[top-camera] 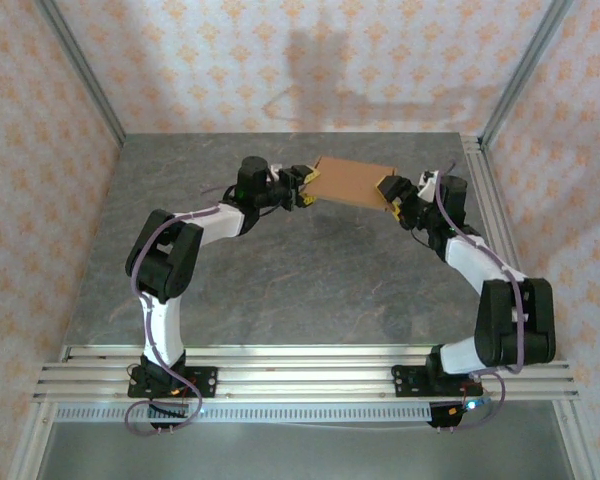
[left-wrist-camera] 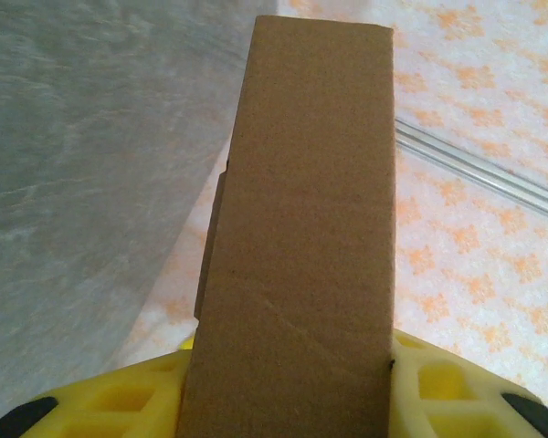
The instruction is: Fold the paper box
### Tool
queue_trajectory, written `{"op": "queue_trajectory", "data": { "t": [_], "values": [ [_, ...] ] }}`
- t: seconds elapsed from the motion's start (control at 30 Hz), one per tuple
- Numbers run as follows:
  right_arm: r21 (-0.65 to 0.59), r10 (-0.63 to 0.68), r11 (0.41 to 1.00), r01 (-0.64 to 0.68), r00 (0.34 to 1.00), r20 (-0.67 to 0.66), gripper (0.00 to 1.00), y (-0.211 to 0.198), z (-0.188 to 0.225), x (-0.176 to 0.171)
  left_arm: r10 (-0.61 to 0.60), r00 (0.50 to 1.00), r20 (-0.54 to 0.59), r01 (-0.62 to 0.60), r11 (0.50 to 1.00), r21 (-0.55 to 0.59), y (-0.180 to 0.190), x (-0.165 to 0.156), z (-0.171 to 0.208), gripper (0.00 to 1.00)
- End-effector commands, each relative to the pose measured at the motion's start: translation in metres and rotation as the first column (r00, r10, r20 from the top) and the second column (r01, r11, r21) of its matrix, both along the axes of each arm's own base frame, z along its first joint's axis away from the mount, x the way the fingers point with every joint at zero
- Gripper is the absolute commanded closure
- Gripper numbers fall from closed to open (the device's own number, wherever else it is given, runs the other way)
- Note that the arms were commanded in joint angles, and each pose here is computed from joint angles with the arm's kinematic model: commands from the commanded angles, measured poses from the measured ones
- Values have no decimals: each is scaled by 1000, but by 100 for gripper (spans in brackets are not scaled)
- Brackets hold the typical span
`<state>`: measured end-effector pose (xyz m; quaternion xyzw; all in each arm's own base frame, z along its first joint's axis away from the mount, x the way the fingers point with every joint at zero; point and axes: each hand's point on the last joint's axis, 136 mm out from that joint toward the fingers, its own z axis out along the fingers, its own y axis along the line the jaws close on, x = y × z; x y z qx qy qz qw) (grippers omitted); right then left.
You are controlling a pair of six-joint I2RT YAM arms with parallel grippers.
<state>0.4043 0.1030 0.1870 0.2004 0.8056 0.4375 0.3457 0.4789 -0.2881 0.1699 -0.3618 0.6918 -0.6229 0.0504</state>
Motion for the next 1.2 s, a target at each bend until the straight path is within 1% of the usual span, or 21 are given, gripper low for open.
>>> {"op": "queue_trajectory", "data": {
  "t": [0.0,0.1,0.13,0.2,0.23,0.27,0.33,0.37,0.4,0.43,0.47,0.53,0.67,0.73,0.83,0.9,1.07,1.13,1.17],
  "values": [
    [-331,9,944,17,997,77,11,-26,8,-5,-6,999,-36,7,1000,26,19,-6,-2,64],
    [-461,58,888,4,991,121,11,-31,22,-10,-1,999,-49,5,998,70,30,-10,-7,63],
    [-516,97,857,-14,986,135,11,-30,27,-13,0,998,-55,5,997,82,33,-10,-11,63],
    [-644,206,763,-59,966,155,10,-22,35,-22,1,999,-39,3,995,97,38,-13,0,63],
    [-726,288,682,-84,944,161,8,-14,39,-29,4,999,-42,1,995,104,40,-13,-1,63],
    [-805,366,586,-93,917,160,6,-7,42,-36,5,999,-50,0,994,110,42,-13,-2,63],
    [-901,476,428,-68,865,160,2,5,47,-47,-4,997,-74,13,992,125,44,-15,-5,63],
    [-925,538,374,-60,827,164,2,14,49,-54,-6,997,-76,15,992,123,44,-14,-5,63],
    [-941,593,334,-61,789,159,2,21,48,-60,-5,997,-75,14,993,118,44,-14,-4,63],
    [-959,657,277,-61,740,143,2,30,45,-68,-4,997,-73,13,993,114,44,-14,-2,63],
    [-976,716,211,-48,687,120,2,40,41,-74,-4,997,-77,13,993,116,45,-14,-2,63],
    [-997,790,75,-10,611,53,2,53,31,-82,-4,997,-79,14,993,117,46,-14,-1,63],
    [-984,792,-150,97,608,-61,1,60,20,-68,-19,996,-85,28,993,112,45,-14,0,62],
    [-964,779,-238,115,616,-119,1,61,10,-58,-23,996,-86,33,993,110,44,-14,0,62],
    [-938,752,-329,110,631,-190,1,59,-3,-46,-24,996,-84,33,994,108,44,-14,2,63],
    [-922,738,-373,105,636,-226,0,58,-12,-40,-24,996,-82,33,994,105,44,-14,3,63],
    [-901,713,-423,92,648,-268,1,57,-25,-29,-26,997,-71,33,994,101,43,-14,8,63],
    [-894,702,-440,84,653,-285,4,56,-29,-28,-25,997,-70,32,994,102,44,-14,8,62],
    [-892,699,-443,83,656,-286,8,55,-30,-27,-26,997,-68,33,994,103,44,-15,9,63]
  ]
}}
